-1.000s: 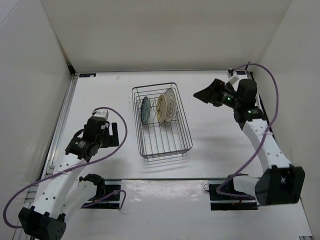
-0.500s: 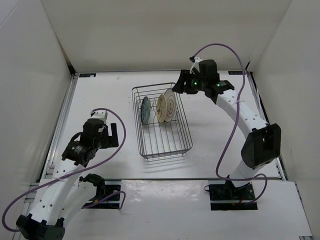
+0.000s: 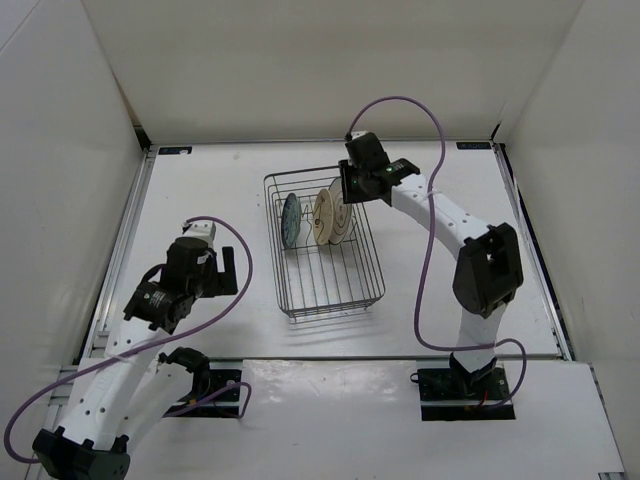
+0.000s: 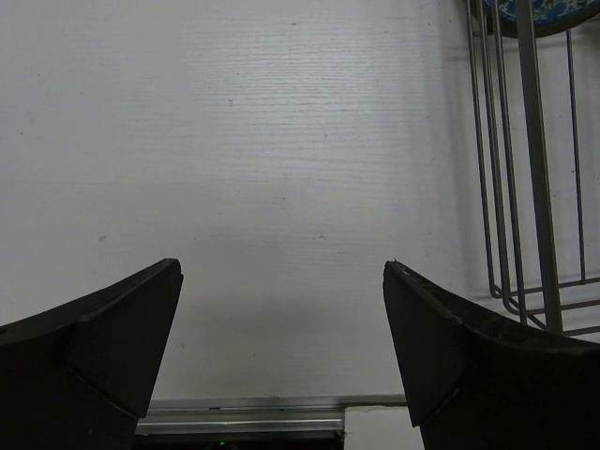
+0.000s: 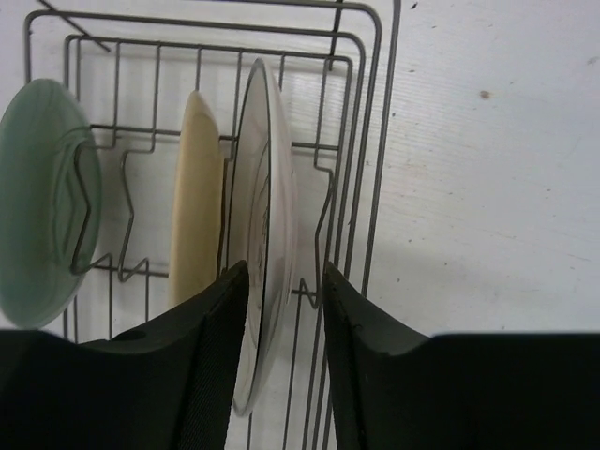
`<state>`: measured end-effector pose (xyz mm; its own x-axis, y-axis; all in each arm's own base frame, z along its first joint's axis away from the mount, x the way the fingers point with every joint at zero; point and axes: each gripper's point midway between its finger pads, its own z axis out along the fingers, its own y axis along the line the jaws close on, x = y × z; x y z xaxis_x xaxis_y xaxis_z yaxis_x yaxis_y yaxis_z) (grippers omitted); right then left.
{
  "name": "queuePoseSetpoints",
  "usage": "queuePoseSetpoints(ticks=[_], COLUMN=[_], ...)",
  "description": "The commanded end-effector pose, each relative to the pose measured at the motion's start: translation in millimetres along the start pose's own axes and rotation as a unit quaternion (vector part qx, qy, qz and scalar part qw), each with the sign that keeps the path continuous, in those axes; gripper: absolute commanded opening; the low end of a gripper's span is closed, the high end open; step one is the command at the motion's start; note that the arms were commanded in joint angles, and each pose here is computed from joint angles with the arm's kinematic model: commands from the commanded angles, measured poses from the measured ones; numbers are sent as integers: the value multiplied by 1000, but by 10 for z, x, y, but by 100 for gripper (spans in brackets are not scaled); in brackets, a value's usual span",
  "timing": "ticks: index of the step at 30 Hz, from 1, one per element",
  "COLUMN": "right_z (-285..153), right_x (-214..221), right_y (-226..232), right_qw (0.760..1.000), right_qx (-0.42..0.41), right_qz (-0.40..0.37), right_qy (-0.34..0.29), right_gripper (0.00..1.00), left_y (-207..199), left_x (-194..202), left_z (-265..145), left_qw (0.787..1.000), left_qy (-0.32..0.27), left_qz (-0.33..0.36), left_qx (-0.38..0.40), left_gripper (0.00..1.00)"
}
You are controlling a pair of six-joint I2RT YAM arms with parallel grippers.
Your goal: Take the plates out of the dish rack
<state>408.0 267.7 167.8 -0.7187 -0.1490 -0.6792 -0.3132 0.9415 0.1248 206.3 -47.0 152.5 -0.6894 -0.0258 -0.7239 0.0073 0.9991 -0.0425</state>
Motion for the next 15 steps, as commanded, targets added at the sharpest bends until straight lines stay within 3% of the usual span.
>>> queuePoseSetpoints(ticks=[1,14,15], right_z=[-49,26,3], right_x=[-217,-453,-491], right_y=[-103,4,21], right_qw=[997,993,992], right_qx=[66,111,113], right_qz=[-14,3,4], right_qy=[-30,-42,-48], right_gripper=[41,8,2], left_y=[-30,-48,-55], left_x=[20,26,10], left_z=[3,4,4], left_qw=[1000,1000,1000], left_qy=[6,5,1], left_qz=[7,9,9], left_qx=[9,15,17], left_gripper=[99,99,99])
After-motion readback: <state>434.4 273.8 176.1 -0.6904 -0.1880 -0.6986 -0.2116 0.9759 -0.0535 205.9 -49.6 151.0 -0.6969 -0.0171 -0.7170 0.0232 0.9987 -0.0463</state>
